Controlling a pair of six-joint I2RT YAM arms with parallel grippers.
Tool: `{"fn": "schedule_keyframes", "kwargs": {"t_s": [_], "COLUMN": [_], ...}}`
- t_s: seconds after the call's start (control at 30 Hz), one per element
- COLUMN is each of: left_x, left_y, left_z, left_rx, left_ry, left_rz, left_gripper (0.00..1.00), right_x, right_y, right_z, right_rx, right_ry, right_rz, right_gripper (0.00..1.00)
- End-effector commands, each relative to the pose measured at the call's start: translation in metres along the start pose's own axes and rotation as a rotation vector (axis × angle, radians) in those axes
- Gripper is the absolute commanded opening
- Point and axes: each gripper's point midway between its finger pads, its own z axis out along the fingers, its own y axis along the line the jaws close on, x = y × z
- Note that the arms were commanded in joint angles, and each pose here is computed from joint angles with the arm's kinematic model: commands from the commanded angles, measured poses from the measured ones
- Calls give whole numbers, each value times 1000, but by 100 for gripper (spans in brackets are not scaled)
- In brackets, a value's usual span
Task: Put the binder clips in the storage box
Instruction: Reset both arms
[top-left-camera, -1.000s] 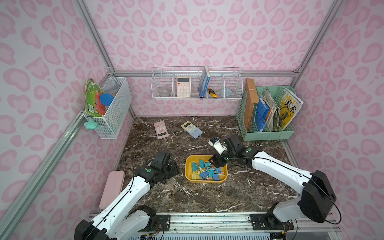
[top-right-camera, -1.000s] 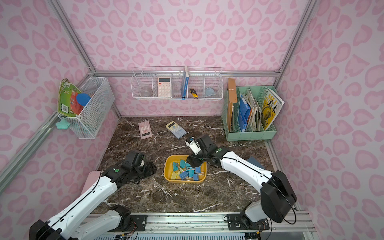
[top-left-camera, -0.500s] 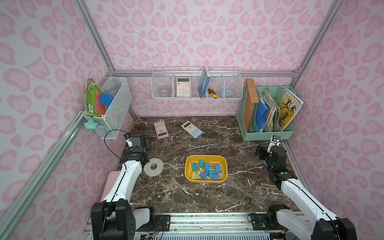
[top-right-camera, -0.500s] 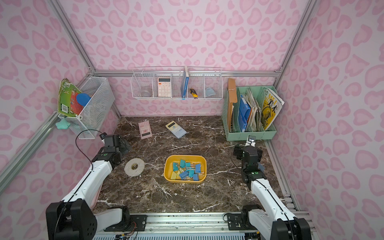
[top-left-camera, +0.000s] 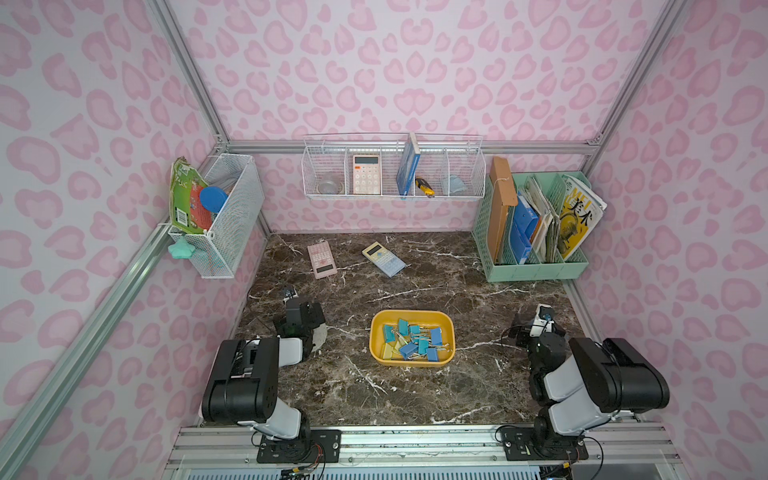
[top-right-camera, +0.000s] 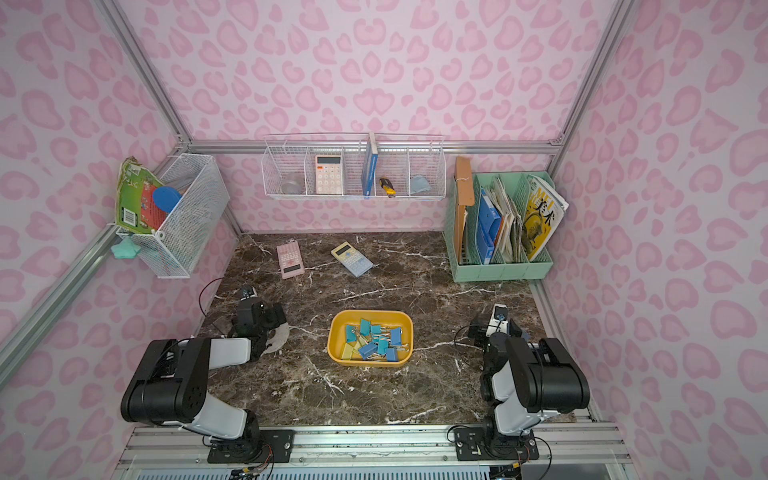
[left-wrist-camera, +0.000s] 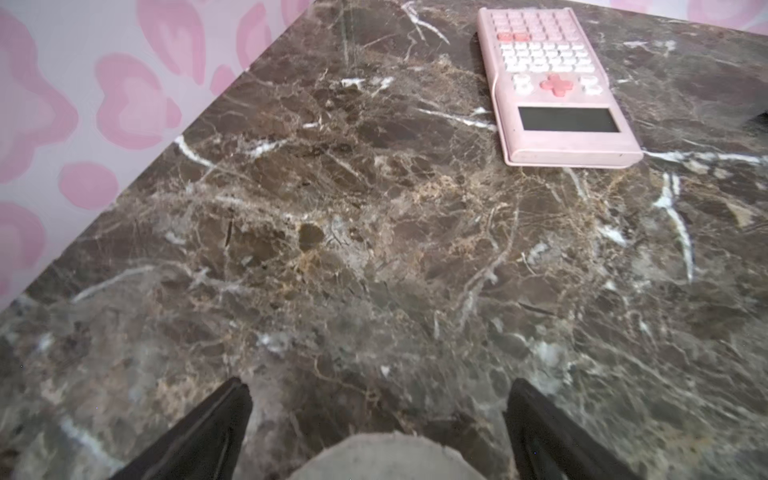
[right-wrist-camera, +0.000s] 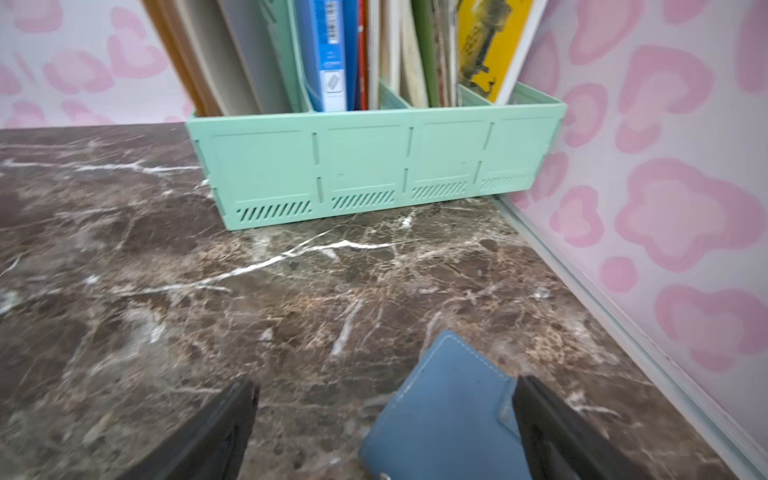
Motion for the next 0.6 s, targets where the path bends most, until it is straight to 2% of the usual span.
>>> {"fn": "schedule_keyframes", "kwargs": {"t_s": [0.0, 0.03, 0.1, 0.17, 0.27, 0.4, 0.57], "left_x": [-36, -36, -36, -36, -37, -37, -37], "left_y": [-10, -10, -9, -9, -9, -10, -10], "left_z": [-2, -3, -3, -3, -3, -4, -4], "left_rx": [53, 54, 54, 54, 55, 55, 55], "left_ry": [-140, -139, -141, -141, -142, -142, -142], "left_rz": [-11, -11, -13, -13, -13, -12, -13], "left_gripper": [100, 100, 99, 99, 100, 100, 99], "right_x": [-54, -55, -45, -53, -46, -51, -50], "right_y": [4, 9, 15, 10, 11, 10, 11], "right_z": [19, 24, 31, 27, 34, 28, 28], "right_rx": [-8, -12, -25, 0, 2, 6, 5], "right_ry": [-168, -170, -85, -152, -86, -142, -131], "right_rz": [28, 6, -8, -3, -2, -5, -7], "right_gripper": [100, 100, 100, 100, 100, 100, 100]}}
